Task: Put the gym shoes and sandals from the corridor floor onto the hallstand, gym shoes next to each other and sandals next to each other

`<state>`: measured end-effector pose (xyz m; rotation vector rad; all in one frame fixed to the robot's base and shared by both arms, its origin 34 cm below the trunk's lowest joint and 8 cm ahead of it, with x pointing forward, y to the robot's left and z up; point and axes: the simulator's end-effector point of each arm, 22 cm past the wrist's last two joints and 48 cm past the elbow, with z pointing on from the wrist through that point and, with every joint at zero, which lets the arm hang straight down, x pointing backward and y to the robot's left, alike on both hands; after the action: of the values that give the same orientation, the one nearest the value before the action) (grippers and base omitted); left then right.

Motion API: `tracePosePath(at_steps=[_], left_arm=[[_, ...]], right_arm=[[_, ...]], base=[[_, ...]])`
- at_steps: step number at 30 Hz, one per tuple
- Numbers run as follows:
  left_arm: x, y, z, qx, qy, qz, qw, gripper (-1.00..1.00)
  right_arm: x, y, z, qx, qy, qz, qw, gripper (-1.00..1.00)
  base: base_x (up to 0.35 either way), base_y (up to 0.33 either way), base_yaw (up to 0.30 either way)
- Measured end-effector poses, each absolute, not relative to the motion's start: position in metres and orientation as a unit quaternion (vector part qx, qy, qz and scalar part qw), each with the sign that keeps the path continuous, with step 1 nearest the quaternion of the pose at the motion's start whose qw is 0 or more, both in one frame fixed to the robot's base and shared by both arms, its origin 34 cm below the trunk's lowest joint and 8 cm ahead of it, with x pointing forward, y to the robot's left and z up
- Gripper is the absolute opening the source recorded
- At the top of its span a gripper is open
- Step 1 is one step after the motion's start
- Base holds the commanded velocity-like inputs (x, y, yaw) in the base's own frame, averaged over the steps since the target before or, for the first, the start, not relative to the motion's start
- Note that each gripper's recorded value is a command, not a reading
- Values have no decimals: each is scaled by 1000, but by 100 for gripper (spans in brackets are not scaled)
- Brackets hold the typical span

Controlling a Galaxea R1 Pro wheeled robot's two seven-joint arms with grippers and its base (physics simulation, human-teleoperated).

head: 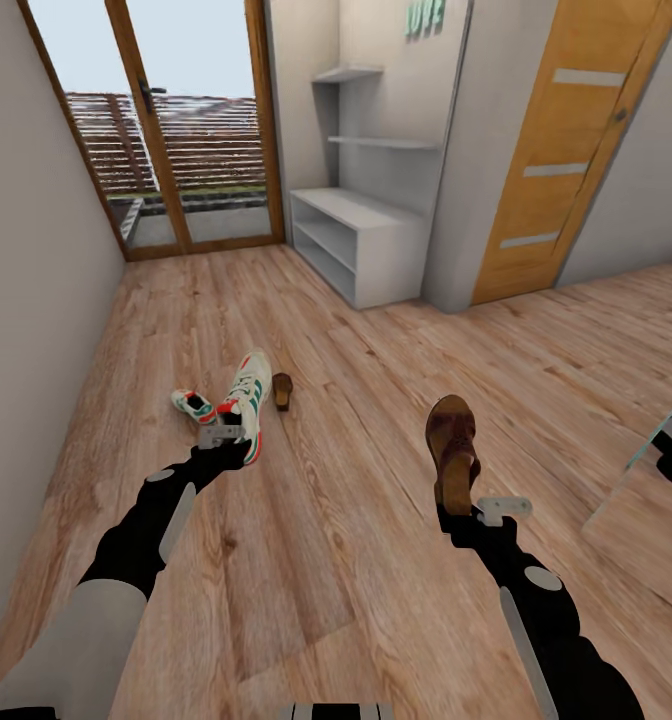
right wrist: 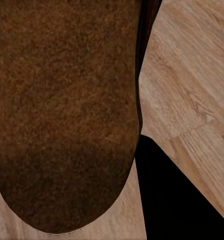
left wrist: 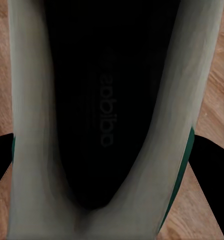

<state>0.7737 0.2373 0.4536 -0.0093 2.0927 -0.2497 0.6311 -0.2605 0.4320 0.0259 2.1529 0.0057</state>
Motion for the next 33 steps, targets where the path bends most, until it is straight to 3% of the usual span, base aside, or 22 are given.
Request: tracePosePath(at_steps=[33], left_arm=[[776,237,506,0,844,-103,526,-100]], right_arm=[[636,-261,474,10,862,3,507,-100]], base=[[0,0,0]])
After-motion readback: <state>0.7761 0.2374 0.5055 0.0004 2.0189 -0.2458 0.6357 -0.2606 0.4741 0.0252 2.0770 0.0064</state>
